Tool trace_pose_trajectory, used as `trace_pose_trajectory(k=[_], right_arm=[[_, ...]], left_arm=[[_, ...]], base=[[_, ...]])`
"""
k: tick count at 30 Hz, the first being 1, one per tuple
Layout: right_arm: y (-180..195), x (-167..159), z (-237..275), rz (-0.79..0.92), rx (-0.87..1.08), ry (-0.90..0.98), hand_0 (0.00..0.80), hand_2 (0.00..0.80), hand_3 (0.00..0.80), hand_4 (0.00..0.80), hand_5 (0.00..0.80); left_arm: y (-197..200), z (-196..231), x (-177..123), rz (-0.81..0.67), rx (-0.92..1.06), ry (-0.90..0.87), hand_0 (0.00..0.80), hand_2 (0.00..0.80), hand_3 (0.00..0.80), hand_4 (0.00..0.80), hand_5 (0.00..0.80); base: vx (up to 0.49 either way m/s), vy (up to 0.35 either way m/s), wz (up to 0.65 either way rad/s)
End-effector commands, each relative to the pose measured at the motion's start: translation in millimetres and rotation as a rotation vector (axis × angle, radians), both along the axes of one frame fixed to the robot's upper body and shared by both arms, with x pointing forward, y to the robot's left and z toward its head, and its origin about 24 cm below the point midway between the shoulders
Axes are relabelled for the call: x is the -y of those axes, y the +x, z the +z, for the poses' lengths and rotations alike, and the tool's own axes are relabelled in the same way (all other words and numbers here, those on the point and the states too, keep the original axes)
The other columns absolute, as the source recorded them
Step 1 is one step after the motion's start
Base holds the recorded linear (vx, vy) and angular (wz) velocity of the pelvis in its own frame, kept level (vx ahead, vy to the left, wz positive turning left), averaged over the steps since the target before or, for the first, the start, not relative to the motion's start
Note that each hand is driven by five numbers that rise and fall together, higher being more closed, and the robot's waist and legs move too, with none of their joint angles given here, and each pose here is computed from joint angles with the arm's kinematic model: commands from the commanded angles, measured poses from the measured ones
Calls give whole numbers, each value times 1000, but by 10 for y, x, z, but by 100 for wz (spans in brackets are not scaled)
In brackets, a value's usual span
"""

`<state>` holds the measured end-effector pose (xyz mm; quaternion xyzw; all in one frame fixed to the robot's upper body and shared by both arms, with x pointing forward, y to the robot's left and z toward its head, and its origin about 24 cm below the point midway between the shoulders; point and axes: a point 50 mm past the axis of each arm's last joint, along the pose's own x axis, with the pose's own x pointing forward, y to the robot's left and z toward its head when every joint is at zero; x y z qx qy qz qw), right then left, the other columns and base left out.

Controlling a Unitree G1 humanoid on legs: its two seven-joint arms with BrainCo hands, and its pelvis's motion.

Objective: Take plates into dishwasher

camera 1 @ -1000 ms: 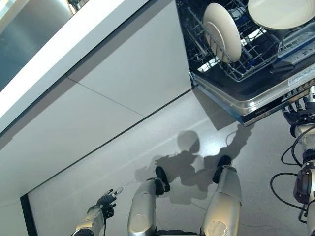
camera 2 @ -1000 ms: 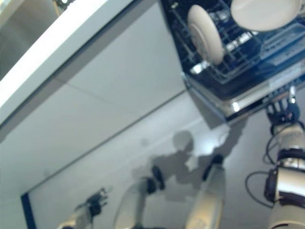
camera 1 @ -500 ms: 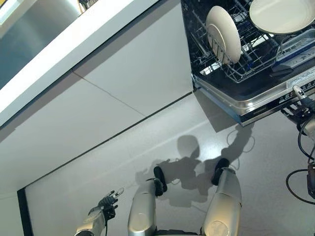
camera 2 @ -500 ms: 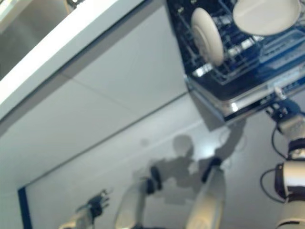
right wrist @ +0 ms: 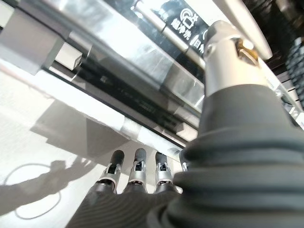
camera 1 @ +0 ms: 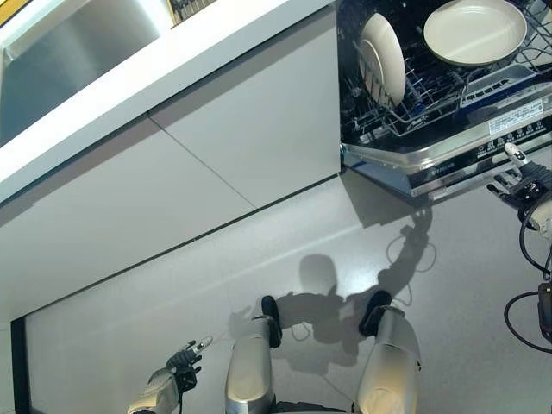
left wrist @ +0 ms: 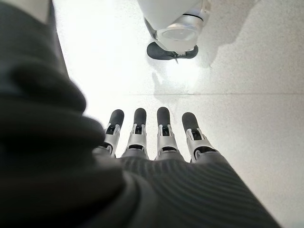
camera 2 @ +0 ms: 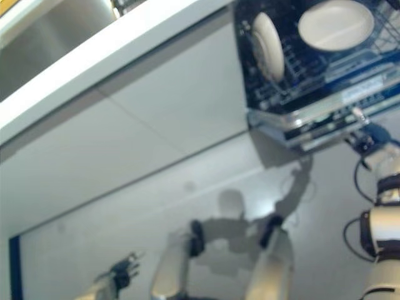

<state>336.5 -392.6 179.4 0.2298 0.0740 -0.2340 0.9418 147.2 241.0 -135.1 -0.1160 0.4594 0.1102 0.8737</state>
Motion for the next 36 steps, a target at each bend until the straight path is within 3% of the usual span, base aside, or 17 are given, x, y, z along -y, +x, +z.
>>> trace_pose_trajectory(k=[1,13,22,29,36], right_arm=[[385,-616,1190,271,477,-80,0,0,0,0,0],[183,-242,242,237,150,-75,0,0,0,0,0],[-70,-235,-672,278,-133,-147,0,0,0,0,0],[-521,-678,-1803,370,-331,-25,0,0,0,0,0],[-959,-1002,-2408,442,-459,59,0,0,0,0,0]], left_arm=[[-51,153,-466,-4,5,132,0,0,0,0,0],[-80,197,-623,-2,8,189,0,0,0,0,0],[-176,82,-507,-7,-41,180,0,0,0,0,0],[-221,18,-444,-34,-85,201,0,0,0,0,0],[-320,-40,-408,-23,-119,204,0,0,0,0,0]], base=[[75,-34,0],[73,7,3],[96,43,5],[70,4,4],[20,6,5]])
